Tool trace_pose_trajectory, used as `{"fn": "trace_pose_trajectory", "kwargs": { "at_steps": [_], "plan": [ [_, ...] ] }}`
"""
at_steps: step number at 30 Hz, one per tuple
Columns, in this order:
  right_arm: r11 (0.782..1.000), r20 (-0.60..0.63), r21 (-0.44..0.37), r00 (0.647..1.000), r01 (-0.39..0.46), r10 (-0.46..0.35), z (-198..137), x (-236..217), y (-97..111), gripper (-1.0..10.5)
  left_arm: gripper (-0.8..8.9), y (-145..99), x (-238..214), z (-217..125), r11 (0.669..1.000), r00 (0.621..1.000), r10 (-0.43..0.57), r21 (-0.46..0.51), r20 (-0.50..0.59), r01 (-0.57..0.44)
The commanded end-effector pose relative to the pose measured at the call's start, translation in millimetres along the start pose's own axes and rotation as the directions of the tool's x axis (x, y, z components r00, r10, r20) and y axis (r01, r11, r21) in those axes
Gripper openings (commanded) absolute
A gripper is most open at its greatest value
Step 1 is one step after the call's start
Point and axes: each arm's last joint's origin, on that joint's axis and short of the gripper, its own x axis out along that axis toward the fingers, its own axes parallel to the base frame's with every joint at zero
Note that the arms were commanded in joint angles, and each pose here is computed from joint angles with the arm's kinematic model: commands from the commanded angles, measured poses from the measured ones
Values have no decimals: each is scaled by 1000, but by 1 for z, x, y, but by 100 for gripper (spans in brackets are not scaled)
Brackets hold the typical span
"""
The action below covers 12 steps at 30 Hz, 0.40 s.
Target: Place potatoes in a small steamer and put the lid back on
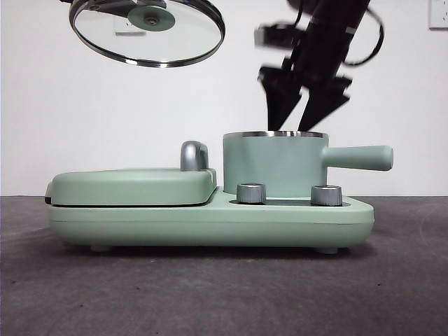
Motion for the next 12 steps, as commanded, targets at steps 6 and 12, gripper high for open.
{"fn": "trace_pose_trajectory", "kwargs": {
  "at_steps": [6,12],
  "plan": [
    [998,243,62,970,-21,6,-41,-104,18,332,13,-1,-2,8,1000,999,-5,10,42,4],
    [997,330,71,944,-18,-7,-128,-120,33,329,13,-1,0,7,1000,999,-6,6,37,6]
  ]
}}
